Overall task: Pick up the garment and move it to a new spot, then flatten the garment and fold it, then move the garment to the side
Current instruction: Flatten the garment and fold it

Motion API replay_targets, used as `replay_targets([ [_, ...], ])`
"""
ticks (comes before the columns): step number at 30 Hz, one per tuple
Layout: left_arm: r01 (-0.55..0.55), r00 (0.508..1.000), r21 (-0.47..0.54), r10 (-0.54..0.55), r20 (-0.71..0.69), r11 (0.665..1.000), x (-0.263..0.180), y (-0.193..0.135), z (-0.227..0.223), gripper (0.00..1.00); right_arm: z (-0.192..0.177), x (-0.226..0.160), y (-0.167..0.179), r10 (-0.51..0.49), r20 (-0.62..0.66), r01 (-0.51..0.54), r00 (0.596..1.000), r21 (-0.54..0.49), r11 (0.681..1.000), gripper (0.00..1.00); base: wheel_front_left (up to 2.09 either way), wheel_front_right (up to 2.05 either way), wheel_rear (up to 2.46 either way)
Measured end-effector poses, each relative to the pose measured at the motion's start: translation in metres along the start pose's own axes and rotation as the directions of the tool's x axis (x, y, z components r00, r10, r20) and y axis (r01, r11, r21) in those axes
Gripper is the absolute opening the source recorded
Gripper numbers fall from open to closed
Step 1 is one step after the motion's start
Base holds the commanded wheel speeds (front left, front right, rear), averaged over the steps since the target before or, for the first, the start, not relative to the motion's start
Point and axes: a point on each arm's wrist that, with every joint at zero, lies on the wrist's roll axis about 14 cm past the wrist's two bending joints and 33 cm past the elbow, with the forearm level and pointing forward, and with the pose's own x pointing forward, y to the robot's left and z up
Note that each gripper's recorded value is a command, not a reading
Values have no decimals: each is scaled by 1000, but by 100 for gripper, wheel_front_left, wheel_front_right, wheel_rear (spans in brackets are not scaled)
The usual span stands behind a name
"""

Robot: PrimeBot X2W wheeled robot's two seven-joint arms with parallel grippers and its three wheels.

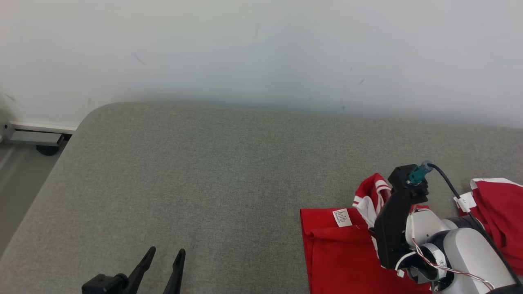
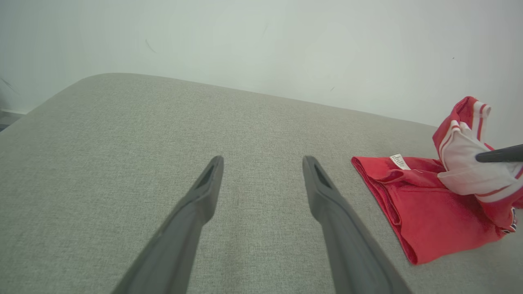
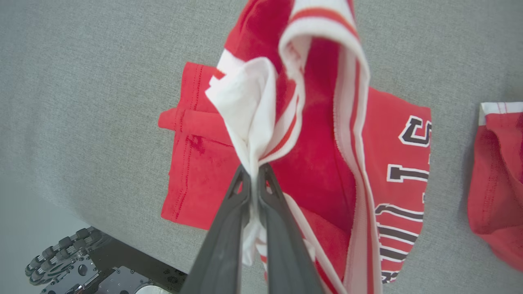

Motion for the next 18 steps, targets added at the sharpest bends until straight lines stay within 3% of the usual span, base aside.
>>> replay_targets([
  [18,-13,1000,-2,14,7,1000,0,4,2,100,-13,31,38,70,-125,-69,990,12,998,0,0,0,0],
])
